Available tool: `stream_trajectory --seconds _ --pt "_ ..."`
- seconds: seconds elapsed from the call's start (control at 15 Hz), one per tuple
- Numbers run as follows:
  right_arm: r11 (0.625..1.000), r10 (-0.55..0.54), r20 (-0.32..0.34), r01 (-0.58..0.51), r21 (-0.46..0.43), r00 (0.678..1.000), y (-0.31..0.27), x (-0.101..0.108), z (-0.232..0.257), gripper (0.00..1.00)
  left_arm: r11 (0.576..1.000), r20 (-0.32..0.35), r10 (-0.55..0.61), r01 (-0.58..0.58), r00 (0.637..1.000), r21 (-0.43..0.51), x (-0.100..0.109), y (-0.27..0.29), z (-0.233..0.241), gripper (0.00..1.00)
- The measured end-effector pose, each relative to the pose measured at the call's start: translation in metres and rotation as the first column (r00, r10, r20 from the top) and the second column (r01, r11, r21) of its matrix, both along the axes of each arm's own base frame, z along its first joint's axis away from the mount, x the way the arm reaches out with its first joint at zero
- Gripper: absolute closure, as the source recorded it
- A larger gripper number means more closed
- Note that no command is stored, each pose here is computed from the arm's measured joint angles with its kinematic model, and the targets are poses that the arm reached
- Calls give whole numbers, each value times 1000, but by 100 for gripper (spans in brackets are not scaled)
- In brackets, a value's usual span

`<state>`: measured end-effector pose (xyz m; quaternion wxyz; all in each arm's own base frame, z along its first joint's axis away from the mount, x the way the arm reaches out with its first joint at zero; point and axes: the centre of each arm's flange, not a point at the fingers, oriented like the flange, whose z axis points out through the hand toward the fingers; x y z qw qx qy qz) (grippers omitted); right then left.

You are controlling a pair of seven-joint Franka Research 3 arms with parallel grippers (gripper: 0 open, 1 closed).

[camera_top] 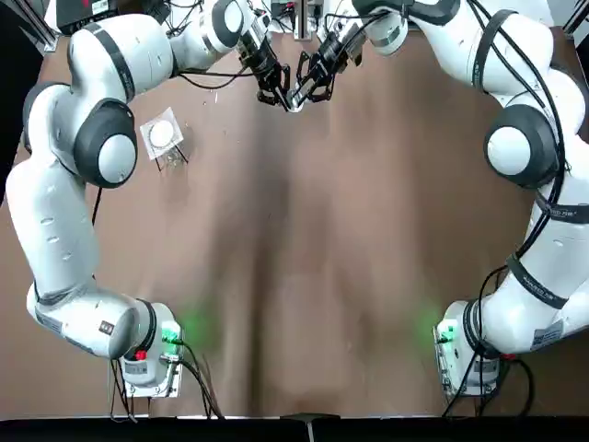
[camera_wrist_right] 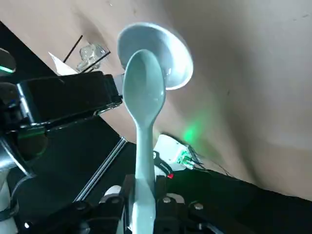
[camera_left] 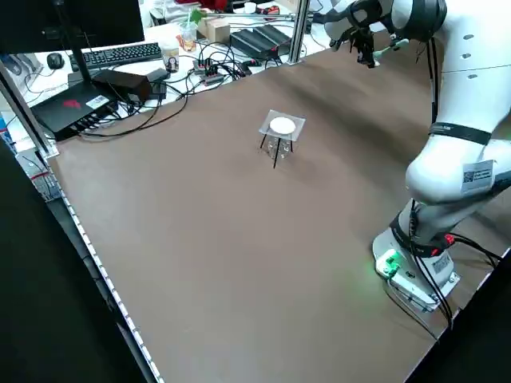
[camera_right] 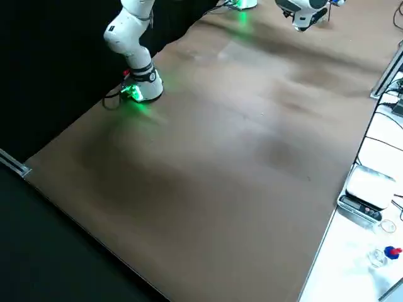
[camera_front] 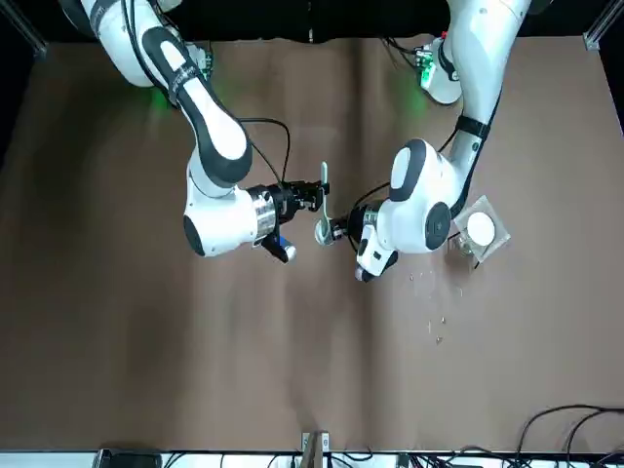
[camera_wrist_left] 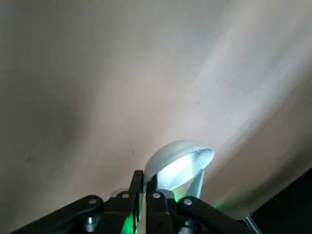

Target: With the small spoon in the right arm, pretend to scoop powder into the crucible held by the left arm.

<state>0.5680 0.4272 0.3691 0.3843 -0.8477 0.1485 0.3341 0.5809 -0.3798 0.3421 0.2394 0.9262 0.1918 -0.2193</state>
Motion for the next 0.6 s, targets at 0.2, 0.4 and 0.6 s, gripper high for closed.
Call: stream_trajectory --seconds 0.2,0.4,0.6 --pt "1000 30 -24 -30 4 999 -4 -2 1 79 1000 2 1 -1 1000 -1 1 0 1 94" --pt "997 77 -17 -77 19 997 -24 4 4 79 1000 4 1 -1 1000 -2 1 0 2 94" --pt "983 181 17 -182 35 983 -61 11 16 79 1000 11 7 -7 1000 -5 5 2 6 94"
